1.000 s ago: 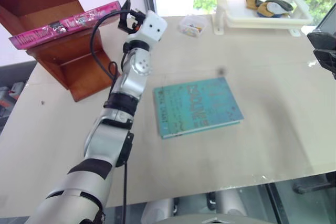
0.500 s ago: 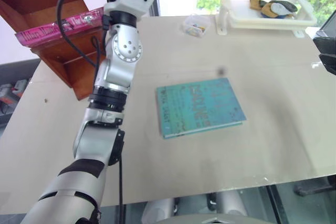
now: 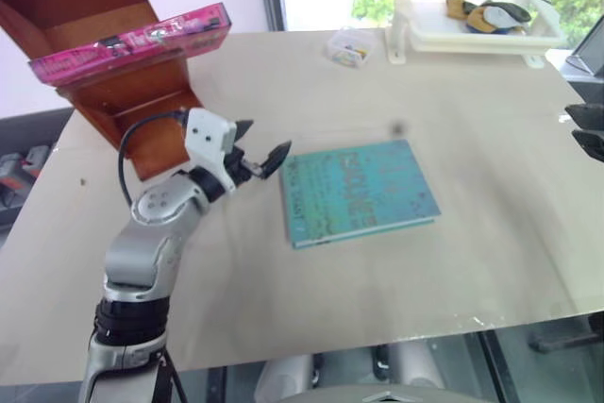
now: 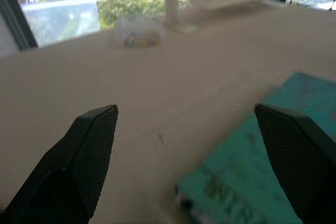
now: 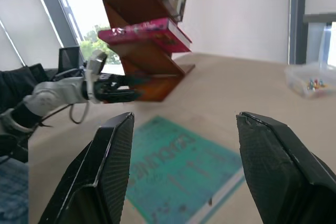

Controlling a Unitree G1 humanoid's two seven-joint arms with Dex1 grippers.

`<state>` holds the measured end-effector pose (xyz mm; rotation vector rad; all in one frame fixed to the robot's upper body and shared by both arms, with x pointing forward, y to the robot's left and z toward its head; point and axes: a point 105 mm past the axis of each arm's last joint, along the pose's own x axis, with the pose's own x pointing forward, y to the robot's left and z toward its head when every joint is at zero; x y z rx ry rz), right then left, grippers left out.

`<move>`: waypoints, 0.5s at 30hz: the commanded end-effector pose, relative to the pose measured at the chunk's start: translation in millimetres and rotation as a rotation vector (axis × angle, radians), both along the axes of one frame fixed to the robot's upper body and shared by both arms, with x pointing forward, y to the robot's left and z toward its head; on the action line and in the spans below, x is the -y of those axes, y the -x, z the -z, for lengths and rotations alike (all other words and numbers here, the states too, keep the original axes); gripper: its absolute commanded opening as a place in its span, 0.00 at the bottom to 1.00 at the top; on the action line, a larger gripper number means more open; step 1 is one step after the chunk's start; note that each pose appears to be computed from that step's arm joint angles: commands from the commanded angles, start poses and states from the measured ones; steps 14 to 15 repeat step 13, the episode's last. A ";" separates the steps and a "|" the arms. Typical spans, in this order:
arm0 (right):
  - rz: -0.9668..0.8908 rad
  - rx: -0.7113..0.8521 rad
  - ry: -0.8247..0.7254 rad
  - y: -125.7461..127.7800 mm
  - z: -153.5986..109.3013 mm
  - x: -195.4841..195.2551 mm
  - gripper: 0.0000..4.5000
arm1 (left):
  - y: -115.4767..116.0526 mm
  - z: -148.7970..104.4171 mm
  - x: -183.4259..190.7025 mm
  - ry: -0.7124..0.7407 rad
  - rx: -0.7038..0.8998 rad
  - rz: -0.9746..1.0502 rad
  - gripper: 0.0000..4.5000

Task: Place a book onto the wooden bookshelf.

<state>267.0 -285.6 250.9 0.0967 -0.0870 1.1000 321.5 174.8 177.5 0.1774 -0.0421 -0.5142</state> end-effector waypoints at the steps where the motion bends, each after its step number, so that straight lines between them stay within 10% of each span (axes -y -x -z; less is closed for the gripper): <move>1: 0.104 -0.055 0.120 -2.6 23.7 23.2 0.70 | 26.2 15.1 -7.8 -0.006 -0.051 0.014 0.99; 15: 0.254 -0.373 0.604 19.5 129.9 73.1 0.70 | 77.0 84.1 -24.3 -0.008 -0.331 0.076 0.99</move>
